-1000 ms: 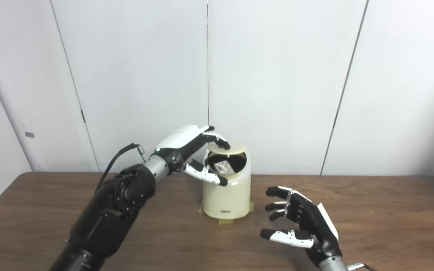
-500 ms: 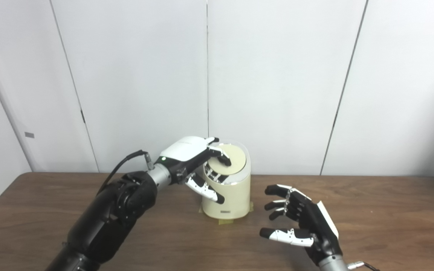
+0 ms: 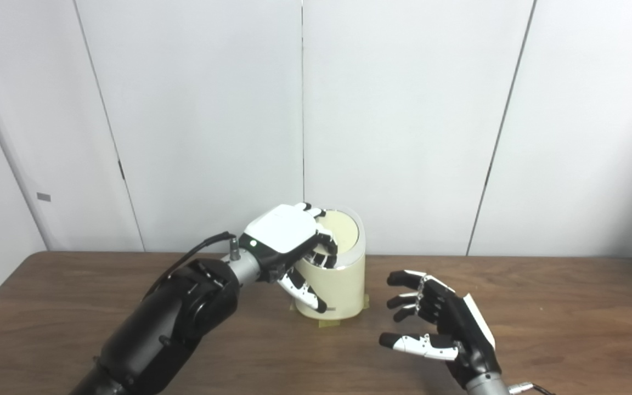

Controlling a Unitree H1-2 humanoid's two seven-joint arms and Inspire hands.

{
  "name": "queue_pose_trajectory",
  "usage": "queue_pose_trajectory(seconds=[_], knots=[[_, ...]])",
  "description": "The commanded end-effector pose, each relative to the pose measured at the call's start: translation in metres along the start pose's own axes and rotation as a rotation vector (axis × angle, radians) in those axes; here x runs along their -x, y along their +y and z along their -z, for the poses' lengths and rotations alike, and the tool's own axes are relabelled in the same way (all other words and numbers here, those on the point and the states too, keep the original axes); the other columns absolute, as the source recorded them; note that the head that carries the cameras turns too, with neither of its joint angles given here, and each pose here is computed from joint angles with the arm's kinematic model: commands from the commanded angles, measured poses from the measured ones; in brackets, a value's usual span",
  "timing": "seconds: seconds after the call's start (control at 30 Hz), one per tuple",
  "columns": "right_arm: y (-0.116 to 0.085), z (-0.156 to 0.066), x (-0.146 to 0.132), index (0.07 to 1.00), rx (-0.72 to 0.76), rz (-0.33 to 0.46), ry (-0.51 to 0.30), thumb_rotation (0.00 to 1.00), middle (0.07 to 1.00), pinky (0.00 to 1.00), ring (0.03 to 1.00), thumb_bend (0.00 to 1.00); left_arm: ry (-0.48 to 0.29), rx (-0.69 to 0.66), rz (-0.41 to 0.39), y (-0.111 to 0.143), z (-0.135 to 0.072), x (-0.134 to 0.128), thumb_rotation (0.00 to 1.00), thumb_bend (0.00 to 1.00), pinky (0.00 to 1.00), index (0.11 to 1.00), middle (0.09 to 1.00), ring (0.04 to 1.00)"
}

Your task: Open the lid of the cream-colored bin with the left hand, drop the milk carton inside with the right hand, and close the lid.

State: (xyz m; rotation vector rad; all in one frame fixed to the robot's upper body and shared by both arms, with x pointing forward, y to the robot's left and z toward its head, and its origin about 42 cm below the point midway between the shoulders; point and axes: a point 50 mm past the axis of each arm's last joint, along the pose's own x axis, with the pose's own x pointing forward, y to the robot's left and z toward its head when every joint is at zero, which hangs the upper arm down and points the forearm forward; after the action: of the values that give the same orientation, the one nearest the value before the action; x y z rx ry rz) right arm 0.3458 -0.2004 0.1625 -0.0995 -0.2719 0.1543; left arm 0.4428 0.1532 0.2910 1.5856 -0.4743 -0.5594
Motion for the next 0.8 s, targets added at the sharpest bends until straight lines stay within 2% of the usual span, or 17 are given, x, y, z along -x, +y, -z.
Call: queue_pose_trajectory(seconds=[0.0, 0.07, 0.13, 0.23, 0.33, 0.4, 0.5, 0.6, 0.7, 0.77], knots=[[0.001, -0.018, -0.01, 0.674, 0.006, 0.006, -0.074, 0.0, 0.725, 0.47, 0.585, 0.66, 0.016, 0.018, 0.133, -0.014, 0.0, 0.0, 0.32, 0.95, 1.0, 0.692, 0.756, 0.96], [0.0, -0.018, -0.009, 0.675, 0.007, 0.006, -0.076, 0.0, 0.728, 0.47, 0.585, 0.65, 0.021, 0.028, 0.159, -0.016, 0.0, 0.0, 0.33, 0.94, 1.0, 0.695, 0.765, 0.963], [0.0, -0.018, -0.009, 0.678, 0.01, 0.008, -0.074, 0.01, 0.731, 0.48, 0.59, 0.65, 0.017, 0.043, 0.146, -0.017, 0.001, 0.001, 0.32, 0.95, 1.0, 0.688, 0.754, 0.944], [0.0, -0.018, -0.009, 0.68, 0.017, 0.009, -0.07, 0.02, 0.731, 0.48, 0.592, 0.65, -0.005, 0.083, 0.023, -0.013, 0.004, 0.007, 0.31, 0.94, 1.0, 0.691, 0.736, 0.921], [-0.001, -0.017, -0.01, 0.679, 0.015, 0.01, -0.071, 0.01, 0.73, 0.48, 0.591, 0.64, -0.024, 0.125, -0.084, -0.013, 0.002, 0.012, 0.31, 0.89, 1.0, 0.733, 0.759, 0.935], [-0.001, -0.017, -0.01, 0.678, 0.015, 0.011, -0.074, 0.0, 0.728, 0.48, 0.59, 0.63, -0.035, 0.147, -0.147, -0.019, -0.001, 0.015, 0.3, 0.84, 1.0, 0.804, 0.819, 0.964], [-0.001, -0.018, -0.01, 0.676, 0.012, 0.009, -0.076, 0.0, 0.727, 0.48, 0.59, 0.63, -0.014, 0.205, -0.242, -0.03, -0.004, 0.021, 0.27, 0.81, 1.0, 0.869, 0.88, 0.985], [0.0, -0.019, -0.01, 0.674, 0.011, 0.016, -0.073, 0.0, 0.729, 0.48, 0.594, 0.63, 0.023, 0.328, -0.37, -0.042, -0.001, 0.03, 0.29, 0.78, 1.0, 0.937, 0.947, 0.998], [-0.001, -0.018, -0.01, 0.675, 0.012, 0.018, -0.075, 0.0, 0.728, 0.48, 0.594, 0.63, 0.067, 0.551, -0.473, -0.054, 0.004, 0.044, 0.31, 0.77, 1.0, 0.959, 0.989, 1.0], [-0.001, -0.018, -0.01, 0.677, 0.011, 0.017, -0.073, 0.0, 0.729, 0.48, 0.594, 0.63, 0.097, 0.672, -0.513, -0.062, 0.005, 0.053, 0.32, 0.77, 0.9, 0.953, 0.987, 0.991]])
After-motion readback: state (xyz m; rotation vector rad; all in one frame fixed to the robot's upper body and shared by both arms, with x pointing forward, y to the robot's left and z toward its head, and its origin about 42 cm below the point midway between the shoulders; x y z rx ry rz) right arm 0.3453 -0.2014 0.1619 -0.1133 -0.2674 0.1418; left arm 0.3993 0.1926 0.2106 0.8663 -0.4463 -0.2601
